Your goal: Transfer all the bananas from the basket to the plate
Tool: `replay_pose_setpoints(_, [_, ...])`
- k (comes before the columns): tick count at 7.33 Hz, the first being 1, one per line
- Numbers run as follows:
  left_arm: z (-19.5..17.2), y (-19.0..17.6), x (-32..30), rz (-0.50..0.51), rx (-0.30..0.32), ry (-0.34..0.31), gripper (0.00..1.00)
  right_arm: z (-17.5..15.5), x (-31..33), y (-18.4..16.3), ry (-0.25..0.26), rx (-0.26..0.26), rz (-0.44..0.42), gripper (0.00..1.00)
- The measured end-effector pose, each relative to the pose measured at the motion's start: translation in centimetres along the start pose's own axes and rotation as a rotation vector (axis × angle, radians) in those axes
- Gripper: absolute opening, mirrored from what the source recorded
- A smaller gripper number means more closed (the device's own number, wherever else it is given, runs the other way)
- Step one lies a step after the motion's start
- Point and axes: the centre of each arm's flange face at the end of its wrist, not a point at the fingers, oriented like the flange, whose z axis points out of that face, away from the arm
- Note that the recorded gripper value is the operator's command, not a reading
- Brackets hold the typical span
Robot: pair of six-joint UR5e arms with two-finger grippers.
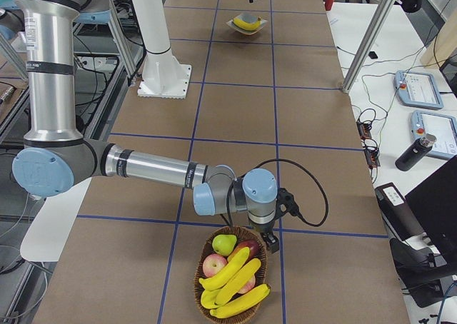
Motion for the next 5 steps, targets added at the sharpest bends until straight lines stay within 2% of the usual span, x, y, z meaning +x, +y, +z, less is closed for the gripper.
replay_pose_setpoints(2, [-0.1,-0.1,0.2,0.003,0.004,0.002,1.0,1.3,2.5,0.2,-0.023,-0.013,-0.079,0.97])
replay_pose_setpoints(5, [-0.3,-0.2,0.3,0.007,0.008,0.004,1.0,4.4,5.6,0.4,-0.048,-0.04,-0.102,0.86])
